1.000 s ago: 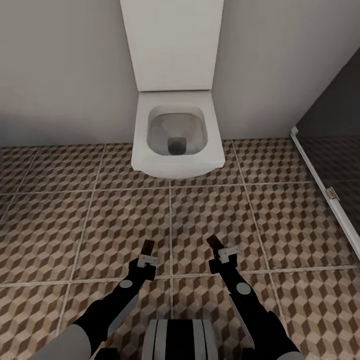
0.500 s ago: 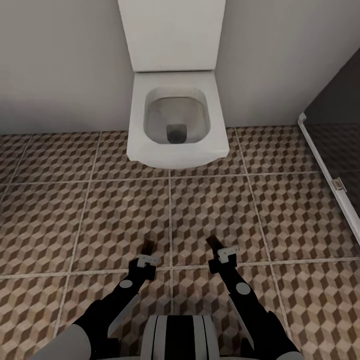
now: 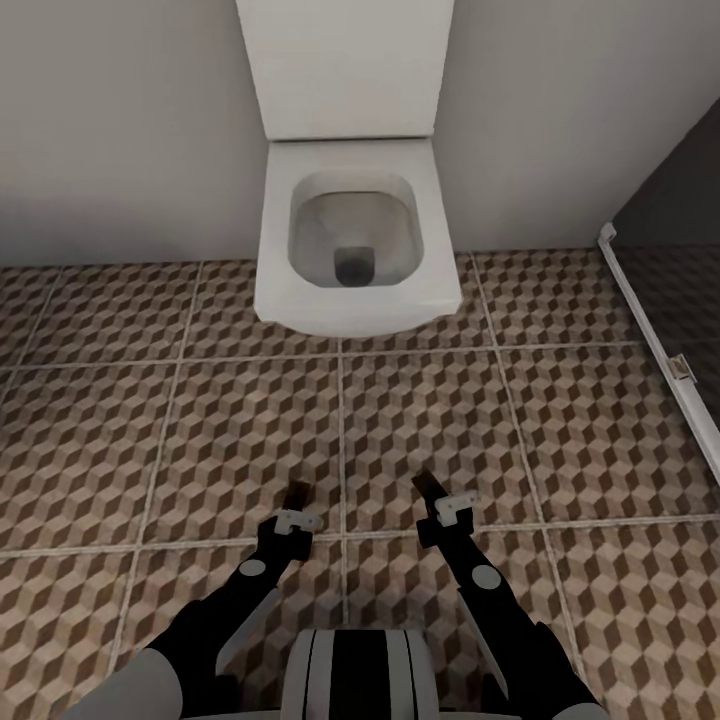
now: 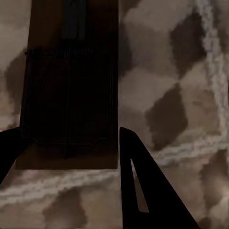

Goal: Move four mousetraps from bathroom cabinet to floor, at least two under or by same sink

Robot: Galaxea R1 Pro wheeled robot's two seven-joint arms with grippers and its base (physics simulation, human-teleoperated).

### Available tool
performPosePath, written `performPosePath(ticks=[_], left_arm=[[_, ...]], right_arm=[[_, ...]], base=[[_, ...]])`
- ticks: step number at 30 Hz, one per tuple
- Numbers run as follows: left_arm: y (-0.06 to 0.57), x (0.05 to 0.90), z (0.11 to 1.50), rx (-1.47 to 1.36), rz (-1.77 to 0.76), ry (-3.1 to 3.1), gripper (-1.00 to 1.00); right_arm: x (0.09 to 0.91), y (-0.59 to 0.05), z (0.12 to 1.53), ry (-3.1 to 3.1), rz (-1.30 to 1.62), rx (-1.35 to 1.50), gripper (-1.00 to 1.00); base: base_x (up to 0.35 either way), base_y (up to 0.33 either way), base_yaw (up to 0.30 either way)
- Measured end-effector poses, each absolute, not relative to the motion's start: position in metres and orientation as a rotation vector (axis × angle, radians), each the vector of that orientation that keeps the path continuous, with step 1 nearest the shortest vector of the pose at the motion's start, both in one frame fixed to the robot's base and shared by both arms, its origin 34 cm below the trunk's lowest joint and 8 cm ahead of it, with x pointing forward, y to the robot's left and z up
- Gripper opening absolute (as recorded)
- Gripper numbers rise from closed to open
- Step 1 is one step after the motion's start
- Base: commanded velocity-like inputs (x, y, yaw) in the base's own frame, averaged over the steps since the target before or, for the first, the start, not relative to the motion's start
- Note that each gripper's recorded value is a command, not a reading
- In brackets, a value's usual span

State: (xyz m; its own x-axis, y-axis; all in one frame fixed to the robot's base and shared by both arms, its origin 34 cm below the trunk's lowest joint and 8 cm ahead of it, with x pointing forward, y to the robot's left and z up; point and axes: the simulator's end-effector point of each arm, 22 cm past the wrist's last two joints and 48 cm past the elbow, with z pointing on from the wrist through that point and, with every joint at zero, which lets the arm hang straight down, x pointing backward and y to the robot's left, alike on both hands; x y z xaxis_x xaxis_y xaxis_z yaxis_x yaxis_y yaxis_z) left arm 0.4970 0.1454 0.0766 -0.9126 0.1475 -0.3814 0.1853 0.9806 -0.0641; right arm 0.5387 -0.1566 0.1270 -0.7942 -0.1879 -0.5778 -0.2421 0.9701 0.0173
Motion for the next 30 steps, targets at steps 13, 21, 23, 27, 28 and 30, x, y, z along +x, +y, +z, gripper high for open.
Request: performPosePath(ticks=[13, 21, 23, 27, 28, 30], left_arm=[[0.1442, 0.4965, 0.0767, 0.240, -0.141, 2.745, -1.00], [0.1380, 0.4924, 0.0765, 0.267, -0.153, 2.746, -1.00], [0.1363, 0.4911, 0.0765, 0.276, -0.155, 2.746, -1.00], [0.1365, 0.4887, 0.0753, 0.283, -0.153, 2.750, -1.00], [0.1368, 0.4882, 0.0751, 0.284, -0.152, 2.751, -1.00], [0.1372, 0.4877, 0.0747, 0.286, -0.151, 2.751, -1.00]], right_arm=[[0.5387, -0.1571, 0.1271, 2.511, 0.119, -0.302, -1.00], [0.5387, -0.1572, 0.1270, 2.511, 0.119, -0.302, -1.00], [0.5386, -0.1569, 0.1270, 2.511, 0.120, -0.303, -1.00], [0.5386, -0.1569, 0.1269, 2.511, 0.120, -0.303, -1.00], [0.5385, -0.1568, 0.1269, 2.511, 0.120, -0.303, -1.00], [0.5385, -0.1568, 0.1269, 2.511, 0.120, -0.303, -1.00]], base=[[0.238, 0.166, 0.000], [0.165, -0.130, 0.000], [0.028, -0.228, 0.000], [0.009, -0.177, 0.000], [0.003, -0.065, 0.000], [0.002, -0.034, 0.000]])
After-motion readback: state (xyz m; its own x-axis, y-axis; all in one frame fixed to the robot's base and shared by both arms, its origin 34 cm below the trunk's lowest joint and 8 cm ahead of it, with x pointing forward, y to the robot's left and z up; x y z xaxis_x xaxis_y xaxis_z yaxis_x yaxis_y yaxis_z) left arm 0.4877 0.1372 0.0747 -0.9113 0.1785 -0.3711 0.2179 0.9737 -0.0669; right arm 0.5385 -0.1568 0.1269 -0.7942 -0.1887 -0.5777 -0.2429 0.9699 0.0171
